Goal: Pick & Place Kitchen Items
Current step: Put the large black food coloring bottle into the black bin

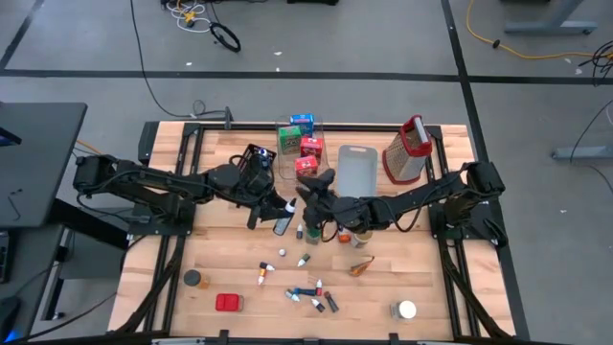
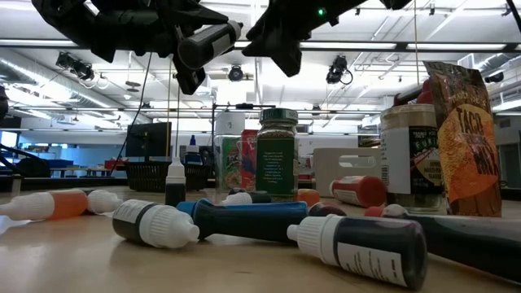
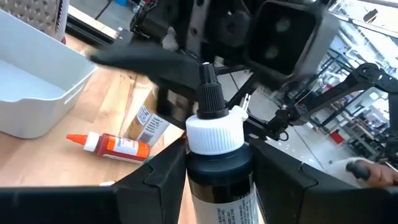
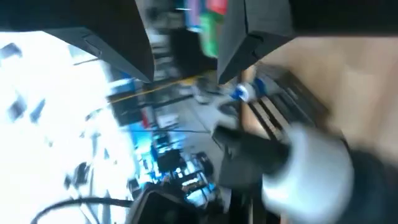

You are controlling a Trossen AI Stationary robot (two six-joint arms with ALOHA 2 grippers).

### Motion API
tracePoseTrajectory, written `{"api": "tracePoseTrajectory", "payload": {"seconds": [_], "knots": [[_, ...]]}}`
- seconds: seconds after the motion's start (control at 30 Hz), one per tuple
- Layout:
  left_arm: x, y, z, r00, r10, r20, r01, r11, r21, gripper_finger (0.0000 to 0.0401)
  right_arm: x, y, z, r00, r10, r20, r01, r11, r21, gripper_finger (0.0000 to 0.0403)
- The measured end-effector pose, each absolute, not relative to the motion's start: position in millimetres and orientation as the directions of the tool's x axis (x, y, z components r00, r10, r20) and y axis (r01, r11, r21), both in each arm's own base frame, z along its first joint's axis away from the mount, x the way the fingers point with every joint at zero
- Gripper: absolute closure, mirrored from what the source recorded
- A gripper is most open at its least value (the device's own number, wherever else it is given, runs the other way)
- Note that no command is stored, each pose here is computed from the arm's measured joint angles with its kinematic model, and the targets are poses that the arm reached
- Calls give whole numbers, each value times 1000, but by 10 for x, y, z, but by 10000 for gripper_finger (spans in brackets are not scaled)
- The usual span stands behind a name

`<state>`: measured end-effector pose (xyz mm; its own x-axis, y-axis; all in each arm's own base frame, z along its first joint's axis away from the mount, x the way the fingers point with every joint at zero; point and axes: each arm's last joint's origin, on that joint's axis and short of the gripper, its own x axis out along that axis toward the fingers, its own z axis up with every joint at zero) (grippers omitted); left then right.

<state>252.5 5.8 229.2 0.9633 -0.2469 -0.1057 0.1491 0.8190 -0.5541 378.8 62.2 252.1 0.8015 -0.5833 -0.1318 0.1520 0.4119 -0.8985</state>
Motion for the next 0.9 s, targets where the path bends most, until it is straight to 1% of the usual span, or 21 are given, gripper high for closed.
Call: {"api": "tracePoseTrajectory", "payload": {"seconds": [0.17,0.2,0.27,0.33,0.43,0.5,0.57,0.63,0.7,0.77,0.8,0.87,0.9], "knots": [[2525,58,2294,963,-247,-103,162,845,-509,233,3772,682,2478,831,-526,-180,235,625,-745,211],[2525,58,2295,964,-247,-102,166,853,-495,234,3766,685,2477,847,-494,-197,238,683,-690,211],[2522,55,2302,961,-257,-98,181,857,-482,233,3751,704,2494,893,-383,-236,200,808,-554,211],[2499,41,2335,956,-281,-86,211,860,-465,232,3727,721,2535,926,-272,-262,133,884,-449,211],[2441,43,2441,960,-277,-39,238,881,-409,231,3637,751,2626,929,-227,-292,92,907,-412,211],[2378,56,2545,967,-254,8,238,895,-377,233,3545,738,2684,910,-257,-325,108,904,-413,211],[2301,45,2640,966,-256,44,256,909,-330,234,3439,695,2779,898,-262,-352,121,919,-376,211],[2213,34,2738,963,-255,83,268,928,-258,233,3324,666,2867,897,-223,-382,103,945,-310,211],[2123,43,2816,970,-219,103,234,958,-166,230,3230,679,2897,910,-134,-391,42,971,-235,211],[2049,64,2847,986,-139,92,147,985,-86,228,3130,693,2854,917,-33,-397,-38,985,-171,211],[2022,80,2850,994,-73,76,78,995,-56,227,3101,693,2831,927,9,-375,-67,988,-141,211],[1962,122,2805,995,101,7,-101,995,-26,228,3023,680,2731,940,66,-335,-112,987,-118,211],[1955,153,2782,978,208,-20,-209,978,-18,229,2993,674,2670,948,78,-309,-123,984,-130,211]]}}
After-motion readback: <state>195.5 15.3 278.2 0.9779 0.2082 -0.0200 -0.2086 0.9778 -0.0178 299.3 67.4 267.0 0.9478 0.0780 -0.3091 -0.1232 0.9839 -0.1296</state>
